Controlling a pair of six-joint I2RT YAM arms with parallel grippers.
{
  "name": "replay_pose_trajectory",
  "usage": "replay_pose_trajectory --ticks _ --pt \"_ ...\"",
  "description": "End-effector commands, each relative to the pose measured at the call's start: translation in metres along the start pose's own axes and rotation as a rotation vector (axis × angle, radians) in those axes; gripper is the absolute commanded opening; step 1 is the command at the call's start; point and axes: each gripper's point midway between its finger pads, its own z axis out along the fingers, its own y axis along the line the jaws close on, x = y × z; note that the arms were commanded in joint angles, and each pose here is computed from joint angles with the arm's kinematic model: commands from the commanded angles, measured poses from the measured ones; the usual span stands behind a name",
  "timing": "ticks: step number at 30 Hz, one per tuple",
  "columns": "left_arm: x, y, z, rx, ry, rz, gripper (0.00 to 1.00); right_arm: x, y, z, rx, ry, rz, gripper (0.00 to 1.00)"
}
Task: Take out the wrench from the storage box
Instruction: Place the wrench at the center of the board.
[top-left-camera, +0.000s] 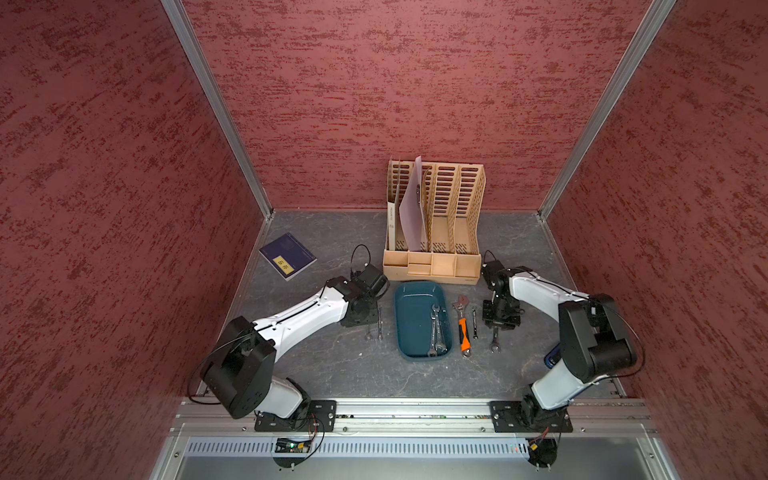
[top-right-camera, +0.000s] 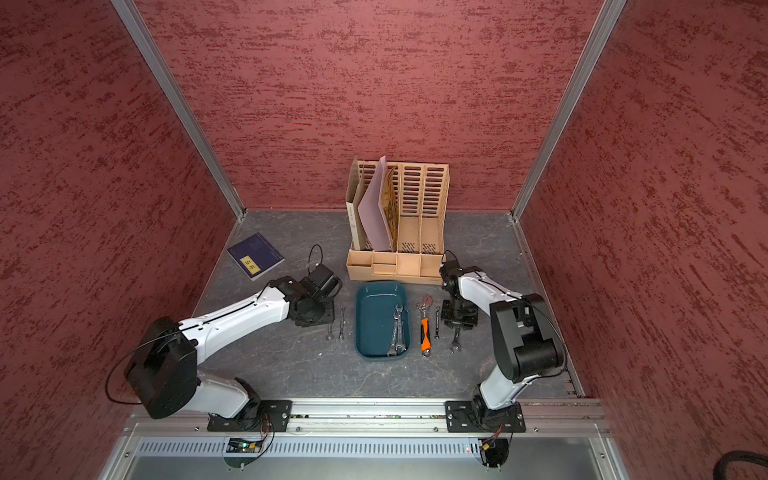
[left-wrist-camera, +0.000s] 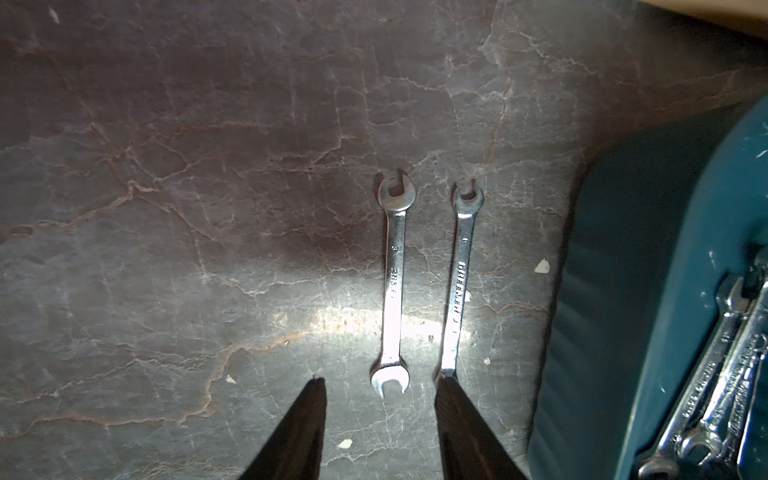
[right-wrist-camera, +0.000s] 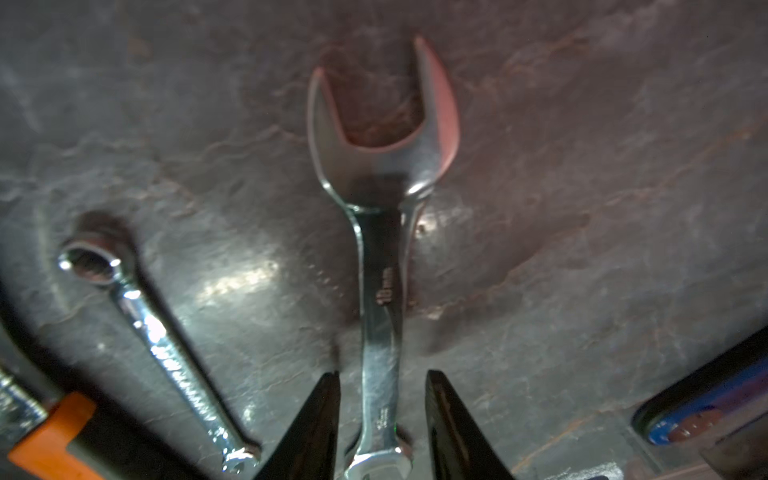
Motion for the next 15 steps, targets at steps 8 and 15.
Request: replay_pose_trajectory --ticks 8,15 --pt "-0.009 -0.011 -0.005 0.029 -0.026 0.008 0.46 -0.014 0.012 0.008 -0.106 -0.031 0.045 0.39" --pt "-0.010 -0.011 -0.010 0.027 -0.029 0.009 0.46 -0.013 0.027 0.012 -0.175 -0.013 -0.007 0.29"
